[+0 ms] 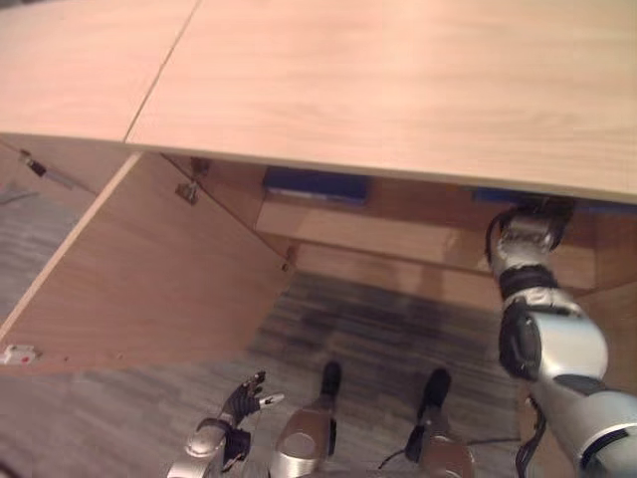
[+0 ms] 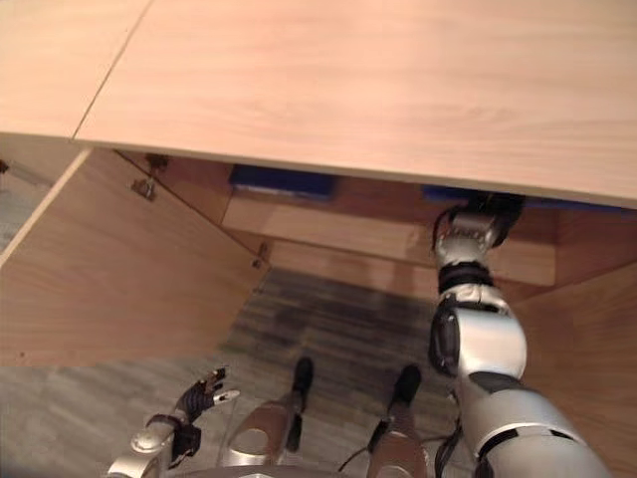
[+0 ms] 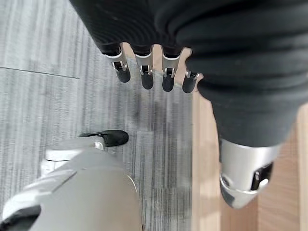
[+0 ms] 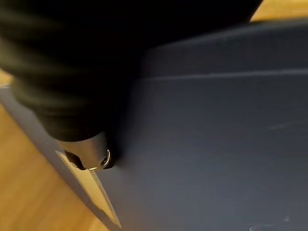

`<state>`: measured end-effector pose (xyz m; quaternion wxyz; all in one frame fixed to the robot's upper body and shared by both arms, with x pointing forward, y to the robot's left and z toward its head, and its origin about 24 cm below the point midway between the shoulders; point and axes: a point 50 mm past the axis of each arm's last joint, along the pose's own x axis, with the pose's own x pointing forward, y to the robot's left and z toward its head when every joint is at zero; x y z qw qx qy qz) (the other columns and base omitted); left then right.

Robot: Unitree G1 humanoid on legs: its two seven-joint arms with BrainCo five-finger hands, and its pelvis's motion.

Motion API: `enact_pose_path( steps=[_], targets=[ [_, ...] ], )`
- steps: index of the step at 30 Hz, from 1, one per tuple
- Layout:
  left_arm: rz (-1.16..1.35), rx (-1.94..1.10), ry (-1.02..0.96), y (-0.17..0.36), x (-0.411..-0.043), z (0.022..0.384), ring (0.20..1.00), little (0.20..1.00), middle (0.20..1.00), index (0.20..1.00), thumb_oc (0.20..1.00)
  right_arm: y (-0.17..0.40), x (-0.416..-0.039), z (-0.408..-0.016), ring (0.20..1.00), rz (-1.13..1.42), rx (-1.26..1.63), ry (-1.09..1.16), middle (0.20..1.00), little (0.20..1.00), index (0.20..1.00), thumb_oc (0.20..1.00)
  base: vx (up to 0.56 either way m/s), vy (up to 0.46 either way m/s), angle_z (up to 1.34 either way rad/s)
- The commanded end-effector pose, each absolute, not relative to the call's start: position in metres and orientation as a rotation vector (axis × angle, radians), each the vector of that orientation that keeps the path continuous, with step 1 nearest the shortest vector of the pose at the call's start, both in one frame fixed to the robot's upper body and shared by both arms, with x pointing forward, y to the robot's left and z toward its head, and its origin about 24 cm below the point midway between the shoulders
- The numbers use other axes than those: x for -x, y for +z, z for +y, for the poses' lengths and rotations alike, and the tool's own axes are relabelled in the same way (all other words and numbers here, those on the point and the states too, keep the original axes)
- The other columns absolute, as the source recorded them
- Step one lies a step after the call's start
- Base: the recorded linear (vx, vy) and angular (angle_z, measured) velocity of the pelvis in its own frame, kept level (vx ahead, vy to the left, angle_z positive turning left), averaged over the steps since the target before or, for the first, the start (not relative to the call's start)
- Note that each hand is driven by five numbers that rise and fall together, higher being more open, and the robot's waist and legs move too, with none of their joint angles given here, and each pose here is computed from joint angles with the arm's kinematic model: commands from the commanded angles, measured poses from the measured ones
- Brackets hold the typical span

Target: Put the empty folder in the office cabinet

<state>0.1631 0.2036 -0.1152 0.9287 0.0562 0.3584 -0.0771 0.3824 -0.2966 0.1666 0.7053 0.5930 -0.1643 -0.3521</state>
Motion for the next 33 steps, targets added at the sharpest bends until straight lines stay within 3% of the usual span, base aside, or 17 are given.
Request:
enact_pose_path(
  steps=[1,33],
  targets=[
    [0.674,-0.205,-0.175,-0.101,-0.180,0.221,1.000,1.000,1.000,1.000,1.000,0.205,-0.381,-0.310,0.200,-0.497,-1.310,-0.762,0.200,0.200,0.200,0.200,-0.03,-0.026,0.05],
    [0.539,-0.253,-0.290,-0.073,-0.205,0.217,1.000,1.000,1.000,1.000,1.000,0.212,-0.381,-0.323,0.200,-0.436,-1.330,-0.810,0.200,0.200,0.200,0.200,0.00,-0.006,0.05]
  ],
)
